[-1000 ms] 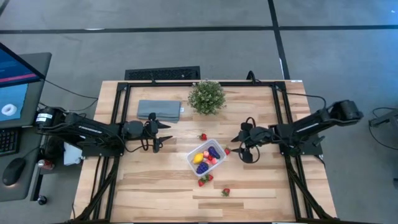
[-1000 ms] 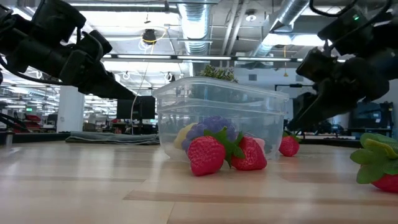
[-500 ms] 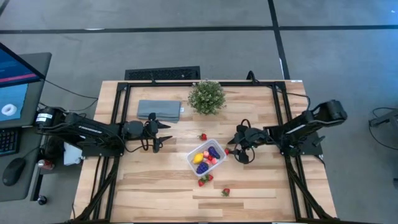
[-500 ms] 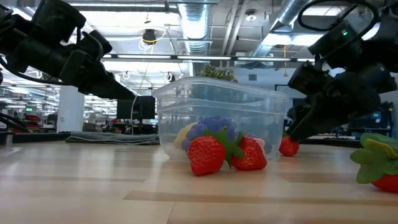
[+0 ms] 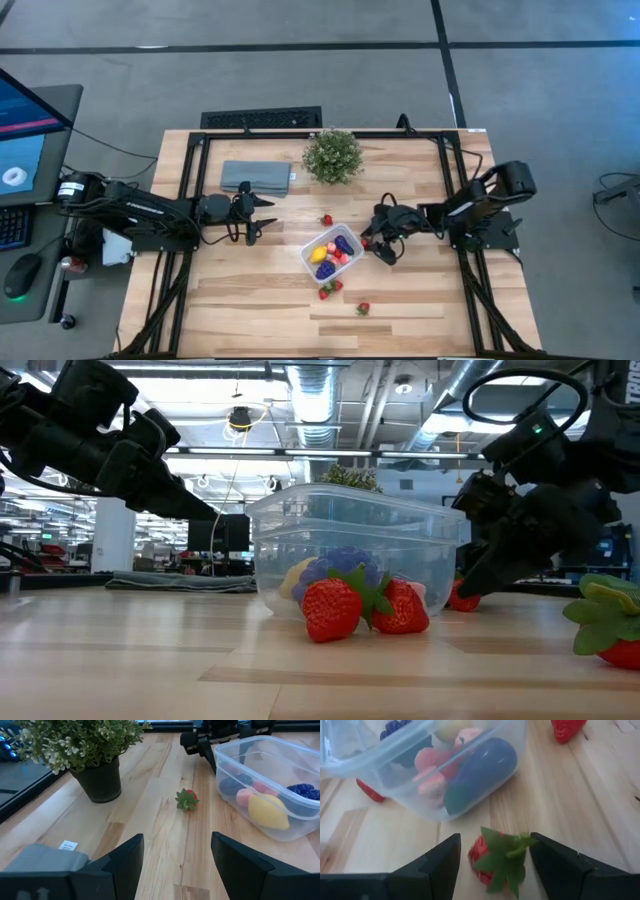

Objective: Pick and placing Produce into tupperware
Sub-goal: Put the red strawberry into the transparent bin

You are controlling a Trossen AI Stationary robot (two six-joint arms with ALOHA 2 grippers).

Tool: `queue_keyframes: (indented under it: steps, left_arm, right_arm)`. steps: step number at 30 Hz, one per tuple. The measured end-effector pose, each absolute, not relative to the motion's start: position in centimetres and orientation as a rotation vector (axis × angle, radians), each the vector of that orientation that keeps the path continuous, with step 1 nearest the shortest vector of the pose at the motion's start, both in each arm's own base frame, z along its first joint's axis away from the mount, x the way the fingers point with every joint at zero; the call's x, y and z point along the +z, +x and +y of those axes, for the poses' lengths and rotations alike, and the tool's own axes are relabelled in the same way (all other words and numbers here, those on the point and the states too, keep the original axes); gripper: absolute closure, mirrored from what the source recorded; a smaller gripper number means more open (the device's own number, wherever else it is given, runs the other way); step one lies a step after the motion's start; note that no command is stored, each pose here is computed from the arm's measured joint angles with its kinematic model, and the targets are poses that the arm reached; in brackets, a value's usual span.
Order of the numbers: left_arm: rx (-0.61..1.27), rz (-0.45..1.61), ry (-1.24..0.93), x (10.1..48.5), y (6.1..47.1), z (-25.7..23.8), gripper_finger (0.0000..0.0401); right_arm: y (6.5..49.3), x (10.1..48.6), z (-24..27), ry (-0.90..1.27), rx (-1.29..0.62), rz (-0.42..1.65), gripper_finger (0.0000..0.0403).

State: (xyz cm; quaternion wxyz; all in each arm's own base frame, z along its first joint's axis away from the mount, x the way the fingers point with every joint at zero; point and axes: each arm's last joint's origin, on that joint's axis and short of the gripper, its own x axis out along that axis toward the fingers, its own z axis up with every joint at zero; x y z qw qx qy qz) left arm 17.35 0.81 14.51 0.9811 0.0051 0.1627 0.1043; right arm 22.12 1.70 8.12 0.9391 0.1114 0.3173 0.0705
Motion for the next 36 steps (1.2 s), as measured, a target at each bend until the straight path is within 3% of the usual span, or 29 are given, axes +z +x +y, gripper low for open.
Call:
queue_keyframes:
  steps: [32,36]
  left_arm:
    - [0.211,0.341,0.001,14.37,17.30,0.81,0.0177]
    - [0.211,0.344,0.001,14.35,17.29,0.80,0.0177]
  right_arm:
    - [22.32,7.90,1.79,0.242,0.163,0.669,0.0144]
    - [22.30,7.88,1.79,0.243,0.162,0.672,0.0160]
